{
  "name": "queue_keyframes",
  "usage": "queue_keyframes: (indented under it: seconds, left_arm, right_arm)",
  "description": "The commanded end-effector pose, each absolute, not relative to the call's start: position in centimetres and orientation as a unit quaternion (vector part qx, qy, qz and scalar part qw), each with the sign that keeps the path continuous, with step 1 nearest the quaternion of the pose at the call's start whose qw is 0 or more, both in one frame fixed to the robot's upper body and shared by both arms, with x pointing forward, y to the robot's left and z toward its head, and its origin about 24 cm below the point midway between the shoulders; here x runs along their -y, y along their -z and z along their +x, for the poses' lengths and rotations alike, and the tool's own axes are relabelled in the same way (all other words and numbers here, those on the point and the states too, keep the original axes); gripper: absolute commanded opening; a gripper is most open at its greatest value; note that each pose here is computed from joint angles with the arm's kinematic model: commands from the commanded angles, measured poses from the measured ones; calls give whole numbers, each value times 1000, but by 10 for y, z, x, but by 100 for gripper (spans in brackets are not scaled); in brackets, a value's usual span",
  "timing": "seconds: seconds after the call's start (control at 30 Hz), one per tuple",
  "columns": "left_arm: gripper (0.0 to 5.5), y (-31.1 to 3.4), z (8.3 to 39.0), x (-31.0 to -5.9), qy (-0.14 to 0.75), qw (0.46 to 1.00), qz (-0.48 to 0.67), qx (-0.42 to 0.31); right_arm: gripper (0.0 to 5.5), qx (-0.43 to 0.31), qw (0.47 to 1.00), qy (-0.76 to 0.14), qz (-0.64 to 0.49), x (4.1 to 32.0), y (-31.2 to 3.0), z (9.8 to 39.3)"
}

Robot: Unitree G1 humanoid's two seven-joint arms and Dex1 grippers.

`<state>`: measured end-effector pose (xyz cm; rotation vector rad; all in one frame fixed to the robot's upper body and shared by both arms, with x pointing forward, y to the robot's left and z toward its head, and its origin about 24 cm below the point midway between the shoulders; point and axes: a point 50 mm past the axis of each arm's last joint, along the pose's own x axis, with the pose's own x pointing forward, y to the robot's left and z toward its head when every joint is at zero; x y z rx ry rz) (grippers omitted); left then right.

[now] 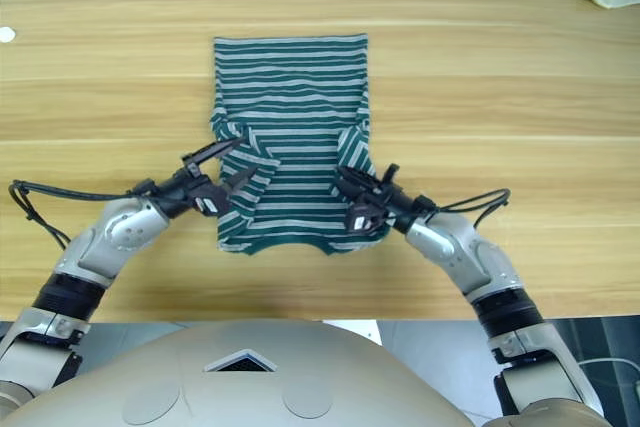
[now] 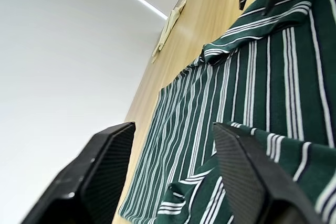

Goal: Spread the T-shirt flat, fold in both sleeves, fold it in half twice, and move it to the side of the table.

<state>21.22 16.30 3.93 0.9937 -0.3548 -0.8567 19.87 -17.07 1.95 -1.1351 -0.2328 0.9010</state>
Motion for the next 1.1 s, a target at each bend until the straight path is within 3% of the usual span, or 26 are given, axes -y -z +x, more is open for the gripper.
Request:
queue_keyframes:
  seconds: [0.03, 0.2, 0.3, 0.4, 0.57, 0.7, 1.1]
  left_arm:
    - [362, -48, 209, -180, 386, 779, 468, 154]
    - [439, -58, 196, -210, 373, 779, 491, 116]
    - [439, -58, 174, -233, 409, 753, 512, 63]
    - [439, -49, 158, -248, 459, 717, 525, -6]
    - [359, -39, 139, -256, 535, 664, 518, -68]
    - [290, -26, 138, -250, 571, 637, 511, -85]
    - [290, 2, 150, -206, 649, 559, 516, -32]
  right_arm:
    - [206, 108, 743, -403, -523, 176, -27, 200]
    - [263, 138, 787, -356, -485, 189, -59, 207]
    - [263, 129, 796, -333, -489, 213, -77, 208]
    - [263, 65, 773, -338, -533, 246, -80, 198]
    - [263, -41, 735, -397, -548, 267, -67, 166]
    - [263, -87, 713, -418, -556, 272, -59, 152]
    - [263, -131, 685, -486, -526, 257, -24, 131]
